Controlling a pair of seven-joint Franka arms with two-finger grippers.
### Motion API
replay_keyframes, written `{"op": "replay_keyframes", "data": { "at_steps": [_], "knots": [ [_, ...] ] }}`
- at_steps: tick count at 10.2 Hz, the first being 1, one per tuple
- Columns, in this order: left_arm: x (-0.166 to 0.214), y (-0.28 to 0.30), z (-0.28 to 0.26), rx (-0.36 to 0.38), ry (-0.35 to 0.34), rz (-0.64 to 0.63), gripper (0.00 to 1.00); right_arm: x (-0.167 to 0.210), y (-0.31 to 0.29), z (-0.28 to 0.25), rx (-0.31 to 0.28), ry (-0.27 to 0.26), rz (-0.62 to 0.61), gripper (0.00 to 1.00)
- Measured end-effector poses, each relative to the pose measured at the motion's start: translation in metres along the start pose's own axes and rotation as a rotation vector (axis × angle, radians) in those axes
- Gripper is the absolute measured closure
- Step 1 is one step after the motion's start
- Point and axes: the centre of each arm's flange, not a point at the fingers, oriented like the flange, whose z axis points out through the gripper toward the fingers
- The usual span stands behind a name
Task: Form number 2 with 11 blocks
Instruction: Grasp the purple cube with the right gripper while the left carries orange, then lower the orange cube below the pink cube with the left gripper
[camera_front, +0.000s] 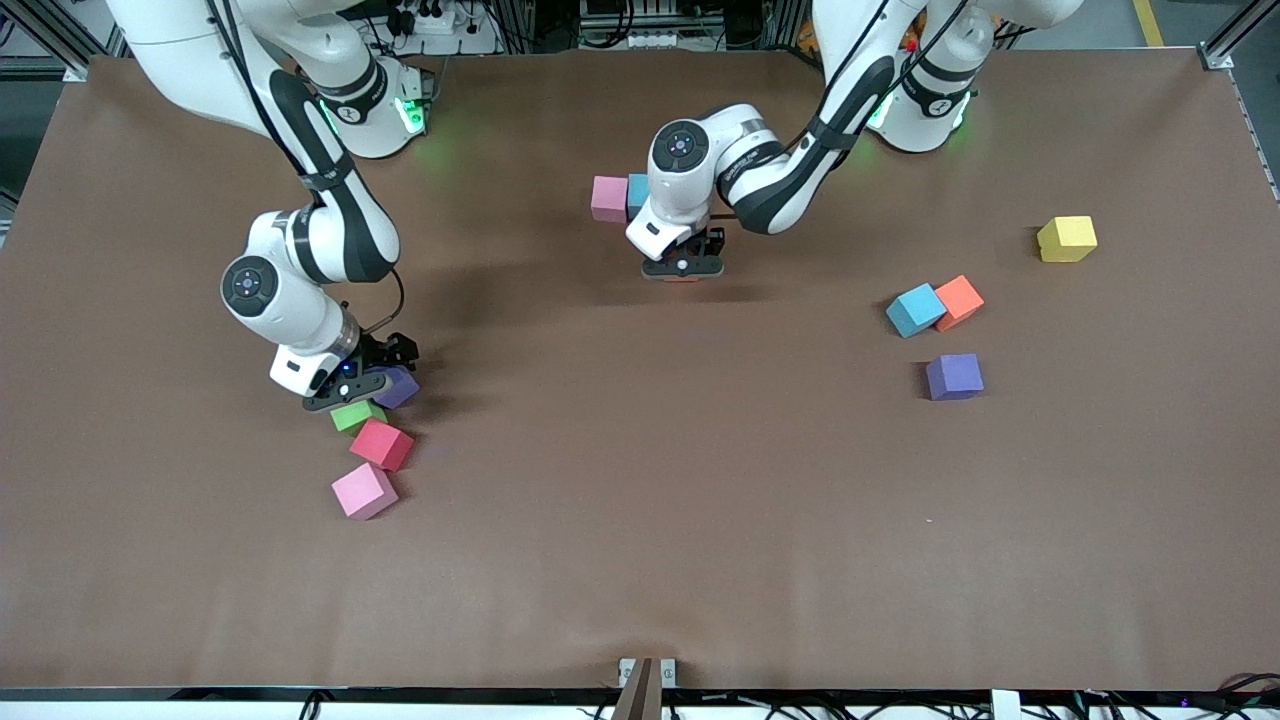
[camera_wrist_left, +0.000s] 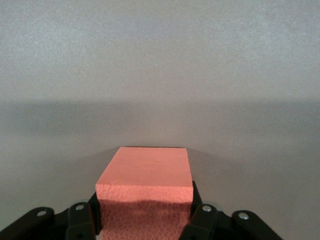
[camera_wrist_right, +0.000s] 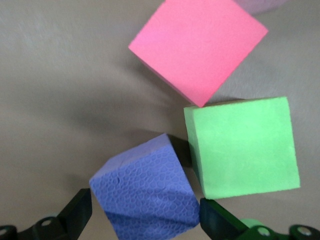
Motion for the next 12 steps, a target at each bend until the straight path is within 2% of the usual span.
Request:
{"op": "replay_keyframes", "data": {
  "at_steps": [1, 2, 4, 7, 10, 12],
  "knots": [
    [0.000, 0.000, 0.000, -0.003, 0.002, -0.005, 0.33, 0.008, 0.000, -0.005, 0.006, 0.018, 0.010, 0.00],
    [0.002, 0.001, -0.002, -0.008, 0.005, -0.013, 0.19, 0.014, -0.002, -0.008, 0.021, 0.033, 0.034, 0.00],
    [0.008, 0.003, -0.013, -0.031, 0.023, -0.037, 0.00, 0.019, -0.015, -0.004, 0.075, 0.043, 0.098, 0.00],
    [0.012, 0.008, -0.057, -0.084, 0.084, -0.095, 0.00, 0.019, -0.037, 0.002, 0.154, 0.036, 0.195, 0.00],
    [0.018, 0.005, -0.099, -0.129, 0.141, -0.142, 0.00, 0.020, -0.049, 0.003, 0.176, 0.035, 0.235, 0.00],
    [0.035, -0.008, -0.120, -0.151, 0.171, -0.181, 0.00, 0.023, -0.065, 0.002, 0.203, 0.041, 0.256, 0.01]
  ]
}}
